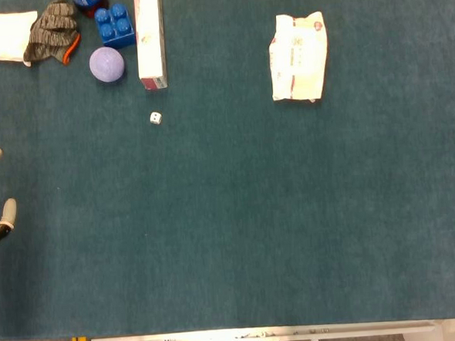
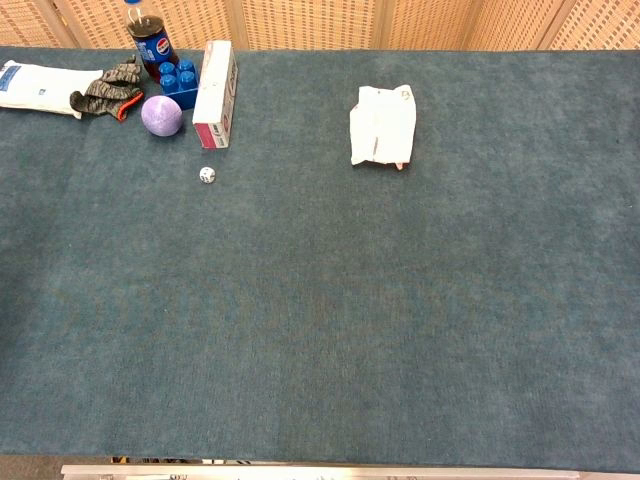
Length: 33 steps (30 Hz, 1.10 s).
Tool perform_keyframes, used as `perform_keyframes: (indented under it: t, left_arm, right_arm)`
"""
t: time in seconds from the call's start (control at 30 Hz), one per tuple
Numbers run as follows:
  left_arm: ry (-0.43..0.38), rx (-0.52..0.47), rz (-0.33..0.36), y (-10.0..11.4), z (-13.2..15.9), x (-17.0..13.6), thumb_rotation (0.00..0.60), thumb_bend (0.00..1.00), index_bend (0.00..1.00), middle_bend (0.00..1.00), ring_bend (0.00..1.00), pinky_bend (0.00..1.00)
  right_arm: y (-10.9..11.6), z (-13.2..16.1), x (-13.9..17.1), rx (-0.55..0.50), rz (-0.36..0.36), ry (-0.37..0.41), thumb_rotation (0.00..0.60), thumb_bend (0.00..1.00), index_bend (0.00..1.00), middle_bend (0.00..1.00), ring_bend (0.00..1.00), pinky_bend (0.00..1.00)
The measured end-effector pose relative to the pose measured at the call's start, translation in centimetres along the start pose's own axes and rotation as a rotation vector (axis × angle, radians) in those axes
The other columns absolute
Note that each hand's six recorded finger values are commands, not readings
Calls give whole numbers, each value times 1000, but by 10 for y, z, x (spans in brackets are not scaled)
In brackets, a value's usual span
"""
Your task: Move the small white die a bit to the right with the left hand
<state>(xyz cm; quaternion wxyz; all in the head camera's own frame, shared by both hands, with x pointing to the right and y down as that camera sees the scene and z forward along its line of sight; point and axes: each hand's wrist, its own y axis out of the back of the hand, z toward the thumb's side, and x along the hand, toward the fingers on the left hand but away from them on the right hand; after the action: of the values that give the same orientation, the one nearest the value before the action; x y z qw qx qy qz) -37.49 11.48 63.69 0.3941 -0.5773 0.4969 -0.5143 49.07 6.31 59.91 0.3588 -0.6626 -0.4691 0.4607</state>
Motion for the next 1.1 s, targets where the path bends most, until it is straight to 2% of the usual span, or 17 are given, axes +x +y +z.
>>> perform_keyframes:
  t: [0.6, 0.67, 0.73, 0.83, 0.93, 1.0, 1.1]
  left_arm:
    - [-31, -32, -17, 0, 6, 5, 600, 331, 203, 332, 274, 228]
    - [-52, -52, -31, 0, 10, 8, 600, 331, 203, 378, 312, 326]
    - [-80, -80, -50, 0, 15, 13, 600, 331, 203, 541, 446, 537]
    - [-129, -111, -96, -3, 24, 22, 600, 330, 198, 776, 669, 760]
    - [-176, -132, -162, -9, 34, 32, 600, 338, 162, 913, 839, 891]
    - [-201, -139, -214, -14, 40, 39, 600, 389, 132, 966, 902, 948]
    - [-240, -141, -314, -24, 50, 49, 600, 501, 92, 991, 960, 996]
  right_arm:
    - [5, 2, -5, 11, -20, 5, 600, 409, 302, 438, 383, 315]
    - [8, 3, -7, 17, -33, 3, 600, 409, 302, 438, 383, 315]
    - [10, 3, -11, 19, -45, -1, 600, 409, 303, 438, 383, 315]
    - [12, 6, -16, 25, -57, -3, 600, 409, 303, 438, 383, 315]
    - [13, 10, -22, 30, -61, 2, 600, 409, 302, 438, 383, 315]
    - [14, 12, -24, 31, -61, 6, 600, 409, 302, 438, 383, 315]
    - [15, 13, -25, 35, -63, 7, 600, 409, 302, 438, 383, 316]
